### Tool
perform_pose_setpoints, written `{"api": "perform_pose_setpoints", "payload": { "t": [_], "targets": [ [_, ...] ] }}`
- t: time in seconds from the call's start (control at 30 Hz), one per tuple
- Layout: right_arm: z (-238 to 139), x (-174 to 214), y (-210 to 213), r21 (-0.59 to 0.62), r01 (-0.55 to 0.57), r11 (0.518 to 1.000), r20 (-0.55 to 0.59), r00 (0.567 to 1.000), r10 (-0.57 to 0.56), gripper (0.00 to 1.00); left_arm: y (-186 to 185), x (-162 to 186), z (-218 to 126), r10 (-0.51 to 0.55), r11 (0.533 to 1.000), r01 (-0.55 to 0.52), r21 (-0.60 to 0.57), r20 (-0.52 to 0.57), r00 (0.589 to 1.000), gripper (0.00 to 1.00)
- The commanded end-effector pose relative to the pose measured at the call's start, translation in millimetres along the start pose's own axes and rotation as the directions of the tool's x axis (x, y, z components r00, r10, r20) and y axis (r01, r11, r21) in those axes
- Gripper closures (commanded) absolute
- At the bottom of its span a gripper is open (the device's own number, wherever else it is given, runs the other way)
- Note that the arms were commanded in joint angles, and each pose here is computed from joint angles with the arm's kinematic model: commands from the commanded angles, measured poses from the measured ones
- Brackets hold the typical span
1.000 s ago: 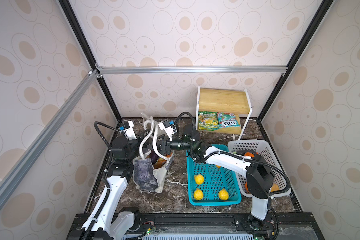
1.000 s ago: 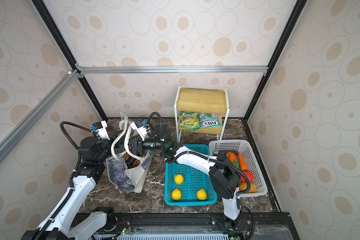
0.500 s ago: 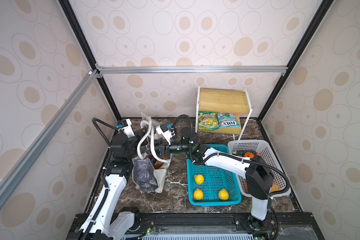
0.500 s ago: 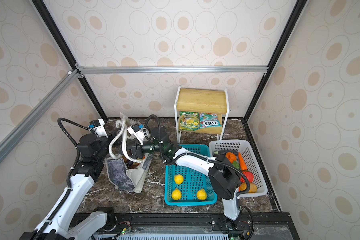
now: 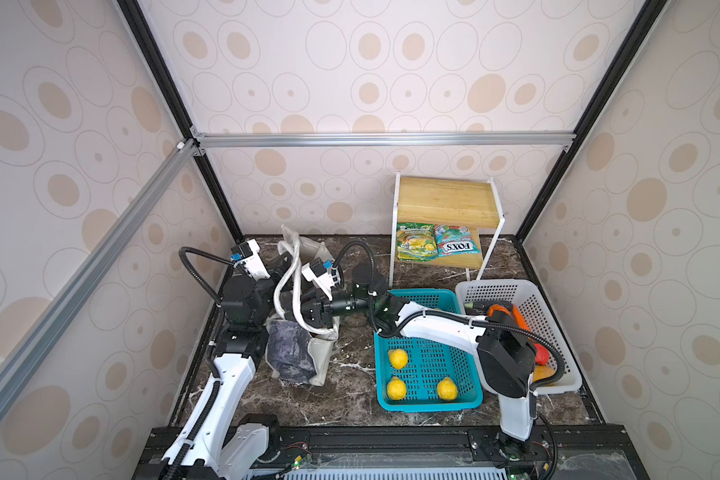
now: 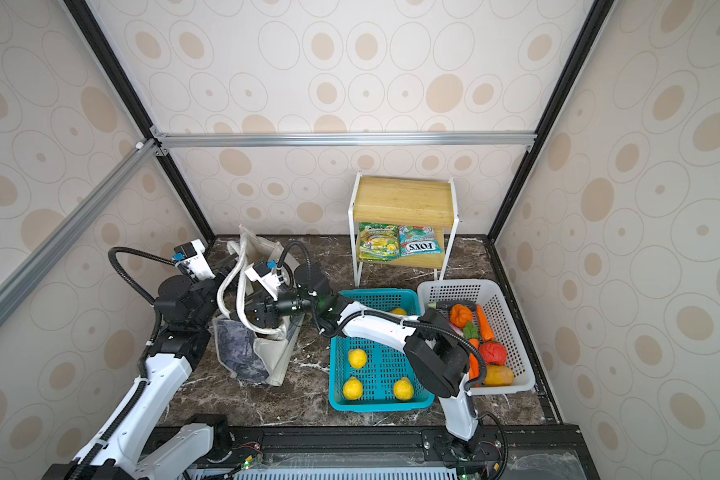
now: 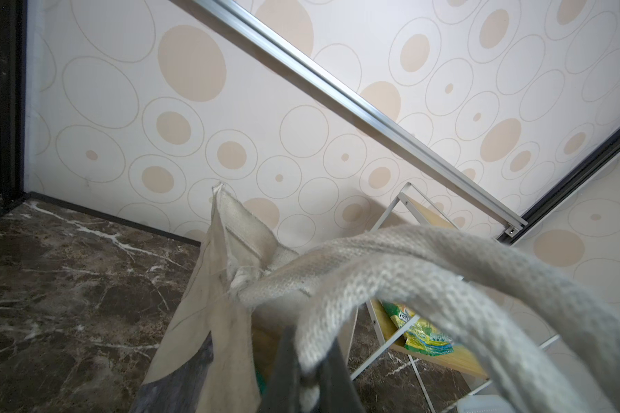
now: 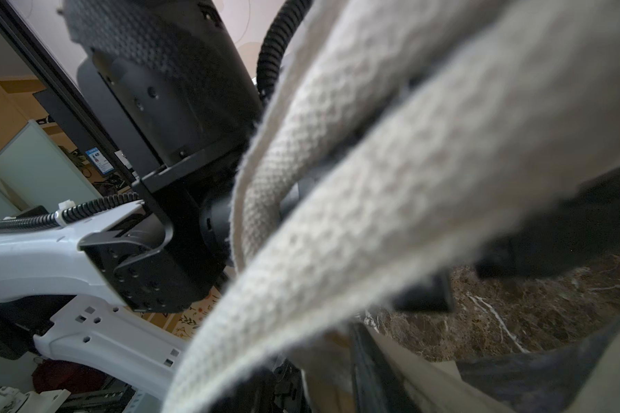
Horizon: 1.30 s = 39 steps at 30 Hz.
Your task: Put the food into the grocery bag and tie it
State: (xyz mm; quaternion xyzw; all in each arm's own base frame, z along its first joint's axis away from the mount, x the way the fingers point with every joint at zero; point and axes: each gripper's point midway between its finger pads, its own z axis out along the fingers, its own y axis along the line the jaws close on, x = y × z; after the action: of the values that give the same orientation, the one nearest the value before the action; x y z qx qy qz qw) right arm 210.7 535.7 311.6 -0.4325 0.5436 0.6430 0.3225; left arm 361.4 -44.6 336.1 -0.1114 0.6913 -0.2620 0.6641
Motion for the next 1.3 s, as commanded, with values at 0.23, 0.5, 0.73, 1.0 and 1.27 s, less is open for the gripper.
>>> {"api": "perform_pose_setpoints", "payload": {
  "t": [0.23, 0.5, 0.73, 1.0, 1.27],
  "targets": [
    [17.2, -5.6, 20.5, -0.059, 0.121, 0.991, 0.049, 0.992, -0.118, 0.56, -2.4, -25.3, 0.3, 0.055, 0.998, -0.054, -0.021, 0.098, 0.994, 1.0],
    [26.8, -4.8, 12.7, 0.016, 0.163, 0.986, 0.05, 0.985, -0.164, 0.57, -0.2, -23.9, 0.4, 0.049, 0.999, -0.047, -0.025, 0.103, 0.993, 1.0],
    [17.9, -17.6, 7.7, 0.094, 0.167, 0.982, 0.102, 0.979, -0.176, 0.87, 5.0, -23.6, -3.8, 0.056, 0.997, -0.051, -0.064, 0.093, 0.994, 1.0],
    [-30.2, -12.4, -10.7, 0.292, 0.099, 0.951, 0.114, 0.984, -0.138, 1.0, 23.6, -33.2, -19.8, 0.047, 0.982, -0.034, -0.186, 0.068, 0.997, 1.0],
    [-91.6, -8.4, -73.1, 0.638, -0.133, 0.758, 0.099, 0.991, 0.09, 1.0, 26.7, -88.4, -42.6, 0.015, 0.97, 0.028, -0.242, 0.173, 0.985, 1.0]
  ]
}}
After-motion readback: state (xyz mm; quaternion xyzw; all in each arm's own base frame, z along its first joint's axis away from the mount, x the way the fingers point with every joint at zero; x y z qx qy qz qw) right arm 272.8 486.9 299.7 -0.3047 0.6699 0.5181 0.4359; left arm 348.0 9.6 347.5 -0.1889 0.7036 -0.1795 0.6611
